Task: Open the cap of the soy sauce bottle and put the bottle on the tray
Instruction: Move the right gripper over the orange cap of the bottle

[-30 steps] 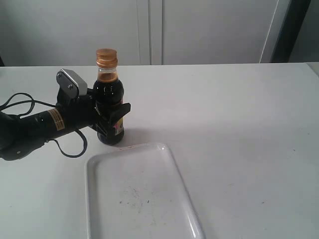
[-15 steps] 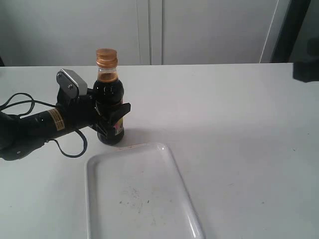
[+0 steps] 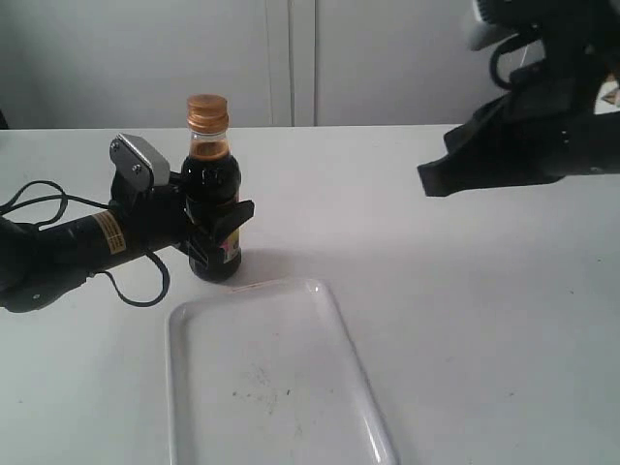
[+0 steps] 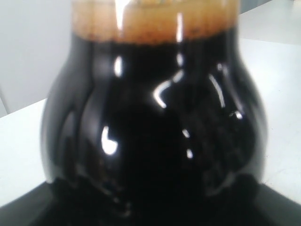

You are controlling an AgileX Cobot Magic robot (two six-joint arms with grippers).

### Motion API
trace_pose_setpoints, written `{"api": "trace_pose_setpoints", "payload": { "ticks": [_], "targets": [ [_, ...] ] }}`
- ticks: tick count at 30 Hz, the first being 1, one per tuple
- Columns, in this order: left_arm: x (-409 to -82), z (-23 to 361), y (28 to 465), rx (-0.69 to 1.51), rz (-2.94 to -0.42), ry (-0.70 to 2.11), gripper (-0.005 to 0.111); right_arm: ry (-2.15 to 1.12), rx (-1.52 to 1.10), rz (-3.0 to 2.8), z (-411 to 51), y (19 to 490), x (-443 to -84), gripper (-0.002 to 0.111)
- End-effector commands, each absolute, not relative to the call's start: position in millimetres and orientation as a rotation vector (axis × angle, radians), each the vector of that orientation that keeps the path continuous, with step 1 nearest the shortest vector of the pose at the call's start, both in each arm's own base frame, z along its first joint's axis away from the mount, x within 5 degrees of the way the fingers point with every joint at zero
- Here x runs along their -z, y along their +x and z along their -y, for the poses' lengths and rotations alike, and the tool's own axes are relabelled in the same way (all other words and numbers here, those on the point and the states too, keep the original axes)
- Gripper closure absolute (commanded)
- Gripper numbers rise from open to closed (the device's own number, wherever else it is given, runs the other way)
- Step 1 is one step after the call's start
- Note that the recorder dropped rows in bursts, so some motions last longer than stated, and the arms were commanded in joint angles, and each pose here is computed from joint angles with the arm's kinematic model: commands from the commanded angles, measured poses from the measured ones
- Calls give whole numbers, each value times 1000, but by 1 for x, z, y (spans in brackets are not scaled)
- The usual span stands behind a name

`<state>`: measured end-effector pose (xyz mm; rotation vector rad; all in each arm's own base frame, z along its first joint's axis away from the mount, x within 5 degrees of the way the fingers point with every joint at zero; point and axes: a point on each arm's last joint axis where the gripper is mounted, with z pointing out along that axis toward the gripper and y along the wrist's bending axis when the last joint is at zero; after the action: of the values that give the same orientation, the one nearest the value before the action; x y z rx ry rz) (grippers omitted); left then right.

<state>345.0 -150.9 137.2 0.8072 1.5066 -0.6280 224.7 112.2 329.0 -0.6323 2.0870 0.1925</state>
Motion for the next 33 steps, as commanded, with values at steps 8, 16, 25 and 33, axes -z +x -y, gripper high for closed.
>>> {"api": "trace_pose_setpoints", "payload": {
  "ticks": [8, 16, 25, 33],
  "targets": [
    [-127, 150, 344, 593, -1562, 849, 107, -813, -363, -2195, -159, 247, -321, 108],
    [-127, 150, 344, 593, -1562, 849, 107, -894, -561, -2184, -183, 259, -316, 108],
    [-127, 150, 344, 592, -1563, 846, 107, -936, -625, -2130, -208, 270, -302, 108],
    [-127, 150, 344, 591, -1562, 848, 107, -905, -586, -2063, -224, 274, -298, 108]
  ]
}}
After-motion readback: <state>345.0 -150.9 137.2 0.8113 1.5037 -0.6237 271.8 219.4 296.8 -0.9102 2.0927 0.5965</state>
